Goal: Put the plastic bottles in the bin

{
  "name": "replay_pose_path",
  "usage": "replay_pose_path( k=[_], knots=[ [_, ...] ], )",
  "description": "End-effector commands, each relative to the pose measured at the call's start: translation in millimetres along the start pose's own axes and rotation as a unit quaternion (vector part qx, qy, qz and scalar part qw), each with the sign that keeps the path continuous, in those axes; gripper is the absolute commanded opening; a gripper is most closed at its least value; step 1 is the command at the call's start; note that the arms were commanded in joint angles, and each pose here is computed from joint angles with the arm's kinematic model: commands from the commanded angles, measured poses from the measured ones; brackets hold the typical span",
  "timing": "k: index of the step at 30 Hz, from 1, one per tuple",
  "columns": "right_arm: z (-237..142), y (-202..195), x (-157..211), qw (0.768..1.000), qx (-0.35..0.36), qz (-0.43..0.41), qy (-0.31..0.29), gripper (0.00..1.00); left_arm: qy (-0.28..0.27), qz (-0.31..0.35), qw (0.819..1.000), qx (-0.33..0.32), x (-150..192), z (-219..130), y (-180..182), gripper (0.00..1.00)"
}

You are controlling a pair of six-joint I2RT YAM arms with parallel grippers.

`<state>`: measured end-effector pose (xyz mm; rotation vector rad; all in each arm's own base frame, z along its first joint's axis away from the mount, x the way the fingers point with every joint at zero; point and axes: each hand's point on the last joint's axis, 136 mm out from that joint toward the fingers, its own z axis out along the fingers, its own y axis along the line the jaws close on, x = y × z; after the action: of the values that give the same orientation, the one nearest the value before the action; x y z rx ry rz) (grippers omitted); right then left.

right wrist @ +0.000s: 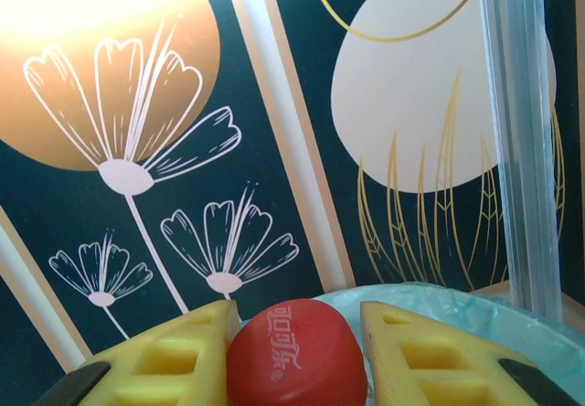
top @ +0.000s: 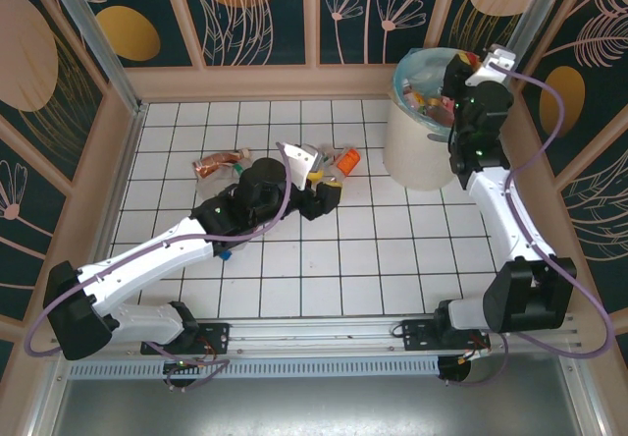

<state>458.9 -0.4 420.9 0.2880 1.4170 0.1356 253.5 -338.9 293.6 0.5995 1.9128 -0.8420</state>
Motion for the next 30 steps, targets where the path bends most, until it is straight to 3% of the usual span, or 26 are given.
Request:
replay_pose_path(
  k=[1,6,14,17,21,30],
  knots=[
    [-2,-39,121,0.981,0.053,-0.001,0.186,0.08,-0.022,-0.002,1.0,0.002,-9,-6,-3,0.61],
    [0,-37,119,0.979,0.049,-0.01,0.198,0.07,-0.023,-0.004,1.0,0.001,-8,-6,-2,0.61],
    [2,20,33,0.989,0.039,-0.08,0.119,0.06,-0.03,-0.004,1.0,0.0,-12,-8,-2,0.6],
    [4,24,15,0.986,0.06,-0.117,0.104,0.06,-0.032,-0.007,0.999,0.0,-13,-8,-2,0.6],
    [11,-1,32,0.982,0.078,-0.114,0.132,0.05,-0.031,-0.009,0.999,0.001,-10,-9,-2,0.6],
    [11,-47,127,0.967,0.092,-0.068,0.228,0.07,-0.025,-0.006,1.0,-0.004,-7,-8,1,0.61]
  ],
)
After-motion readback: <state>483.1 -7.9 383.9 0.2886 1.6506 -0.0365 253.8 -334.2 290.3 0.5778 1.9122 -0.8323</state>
